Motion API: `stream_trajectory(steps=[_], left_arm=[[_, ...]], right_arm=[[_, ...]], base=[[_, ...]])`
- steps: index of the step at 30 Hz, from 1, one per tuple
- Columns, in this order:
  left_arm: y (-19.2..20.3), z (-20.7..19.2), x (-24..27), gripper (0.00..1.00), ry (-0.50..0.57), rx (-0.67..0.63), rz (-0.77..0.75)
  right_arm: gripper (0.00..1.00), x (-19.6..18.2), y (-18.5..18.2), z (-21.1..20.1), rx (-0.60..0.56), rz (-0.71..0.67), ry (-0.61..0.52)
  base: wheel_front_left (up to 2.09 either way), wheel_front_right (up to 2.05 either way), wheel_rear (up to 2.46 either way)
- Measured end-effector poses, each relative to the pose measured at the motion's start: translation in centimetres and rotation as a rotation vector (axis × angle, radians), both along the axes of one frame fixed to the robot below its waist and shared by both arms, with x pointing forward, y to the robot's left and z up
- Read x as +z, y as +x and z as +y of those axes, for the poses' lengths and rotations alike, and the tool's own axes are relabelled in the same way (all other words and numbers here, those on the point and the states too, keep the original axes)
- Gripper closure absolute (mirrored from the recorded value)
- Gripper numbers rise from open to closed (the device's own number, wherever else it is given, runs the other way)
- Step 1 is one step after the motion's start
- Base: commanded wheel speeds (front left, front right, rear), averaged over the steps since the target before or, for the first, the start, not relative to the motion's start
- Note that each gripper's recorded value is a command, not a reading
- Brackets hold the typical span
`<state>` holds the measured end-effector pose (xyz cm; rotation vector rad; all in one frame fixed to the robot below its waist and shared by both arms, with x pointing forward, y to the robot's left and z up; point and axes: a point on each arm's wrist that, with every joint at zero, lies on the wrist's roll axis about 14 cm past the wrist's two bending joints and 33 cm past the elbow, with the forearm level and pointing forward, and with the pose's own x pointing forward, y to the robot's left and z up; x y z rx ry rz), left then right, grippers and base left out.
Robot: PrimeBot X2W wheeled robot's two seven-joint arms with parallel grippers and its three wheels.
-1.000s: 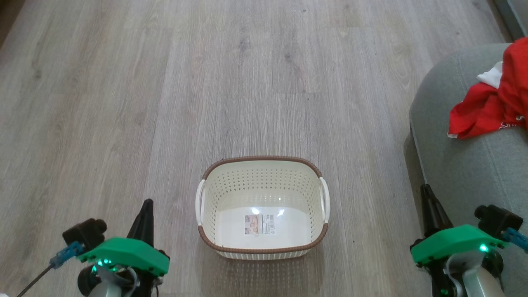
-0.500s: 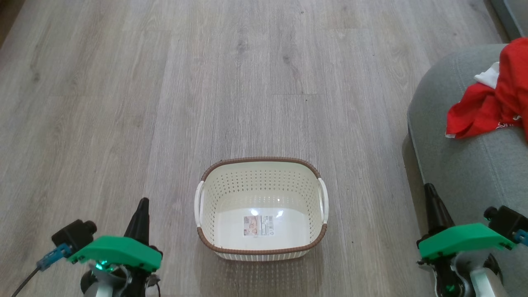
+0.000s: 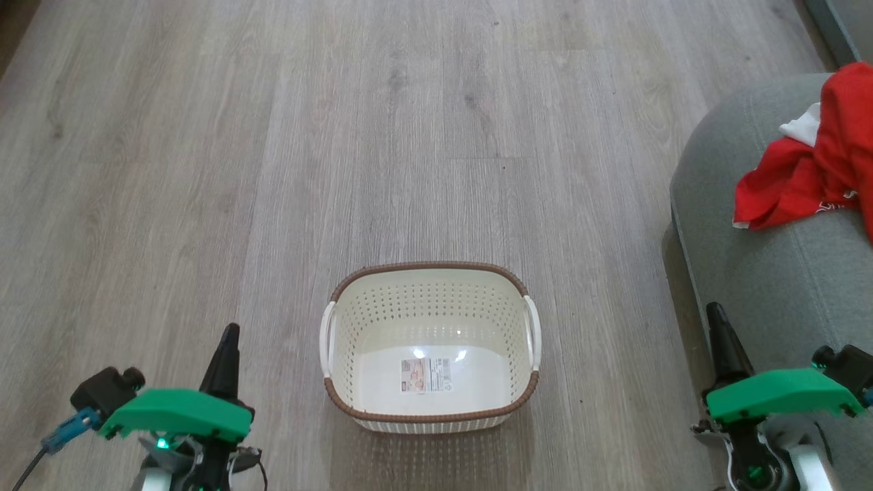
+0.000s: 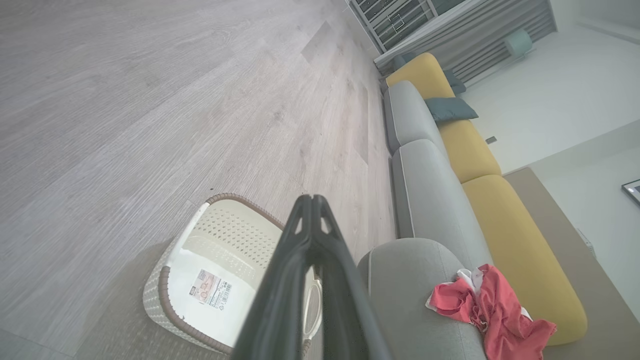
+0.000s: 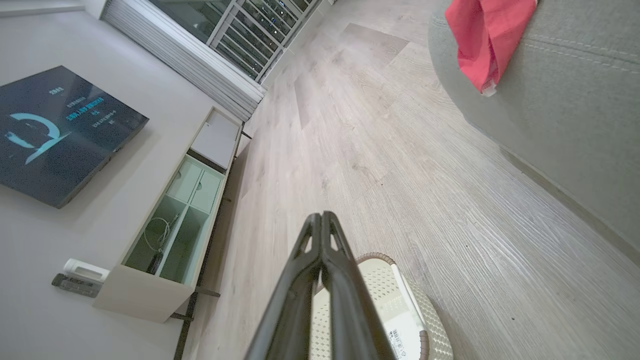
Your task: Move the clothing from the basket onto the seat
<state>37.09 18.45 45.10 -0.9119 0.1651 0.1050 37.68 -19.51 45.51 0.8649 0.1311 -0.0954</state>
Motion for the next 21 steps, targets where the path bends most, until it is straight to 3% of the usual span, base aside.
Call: stream_trajectory(steps=[21], left_arm=[[0.27, 0.09, 0.72, 1.00, -0.230, 0.024, -0.017]], right_arm=[[1.00, 0.52, -0.10, -0.46, -0.041, -0.012, 0.245]], base=[[0.00, 0.00, 0.00]])
